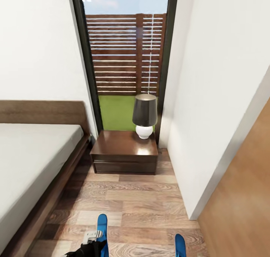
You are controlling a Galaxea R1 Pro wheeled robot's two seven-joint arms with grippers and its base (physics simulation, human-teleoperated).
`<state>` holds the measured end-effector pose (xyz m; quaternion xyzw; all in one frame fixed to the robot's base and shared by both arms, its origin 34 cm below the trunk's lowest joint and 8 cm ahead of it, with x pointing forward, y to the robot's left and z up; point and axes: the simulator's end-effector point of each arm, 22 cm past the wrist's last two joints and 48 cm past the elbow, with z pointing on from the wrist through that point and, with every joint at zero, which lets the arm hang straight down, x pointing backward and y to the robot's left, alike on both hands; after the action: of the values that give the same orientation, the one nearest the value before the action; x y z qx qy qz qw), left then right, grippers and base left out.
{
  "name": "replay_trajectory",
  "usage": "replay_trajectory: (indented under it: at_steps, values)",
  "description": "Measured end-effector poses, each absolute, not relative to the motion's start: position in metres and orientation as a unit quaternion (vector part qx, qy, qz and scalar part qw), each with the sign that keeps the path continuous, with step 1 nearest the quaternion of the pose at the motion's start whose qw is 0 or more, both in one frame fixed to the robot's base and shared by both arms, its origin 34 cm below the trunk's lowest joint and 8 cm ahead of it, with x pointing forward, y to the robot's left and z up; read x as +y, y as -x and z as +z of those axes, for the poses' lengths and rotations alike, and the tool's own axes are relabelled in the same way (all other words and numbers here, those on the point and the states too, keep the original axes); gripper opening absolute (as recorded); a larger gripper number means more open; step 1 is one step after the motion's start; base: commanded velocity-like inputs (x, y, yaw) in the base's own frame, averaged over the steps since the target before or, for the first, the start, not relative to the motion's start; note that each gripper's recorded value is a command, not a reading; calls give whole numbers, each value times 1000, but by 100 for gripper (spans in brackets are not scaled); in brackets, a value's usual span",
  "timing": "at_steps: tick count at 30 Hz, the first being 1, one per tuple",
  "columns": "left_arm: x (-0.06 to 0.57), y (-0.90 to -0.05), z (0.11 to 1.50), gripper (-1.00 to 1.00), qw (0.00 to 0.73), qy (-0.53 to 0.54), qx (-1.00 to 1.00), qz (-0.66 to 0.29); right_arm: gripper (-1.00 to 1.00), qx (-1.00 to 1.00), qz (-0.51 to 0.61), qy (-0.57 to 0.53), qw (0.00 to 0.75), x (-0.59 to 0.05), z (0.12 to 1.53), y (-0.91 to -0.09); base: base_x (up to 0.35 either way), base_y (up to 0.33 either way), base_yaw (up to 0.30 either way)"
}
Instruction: In the bedroom, move the book from the bed onto either nightstand, and place the two sandals side by side next to the bed.
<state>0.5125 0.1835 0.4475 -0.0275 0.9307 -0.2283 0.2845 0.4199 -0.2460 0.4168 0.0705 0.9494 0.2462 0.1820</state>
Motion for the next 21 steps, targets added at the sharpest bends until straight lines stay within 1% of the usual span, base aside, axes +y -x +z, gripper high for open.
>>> replay_trajectory:
  at_steps: [6,11,21]
  values:
    - [184,-513,448,-100,285,27,931,-228,-100,949,247,-71,182,-246,417,-420,314,0,0]
    - [184,-513,447,-100,284,28,931,-228,-100,949,247,-71,182,-246,417,-420,196,-11,0]
    - [184,-512,447,-100,284,28,931,-228,-100,949,247,-71,182,-246,417,-420,286,-93,0]
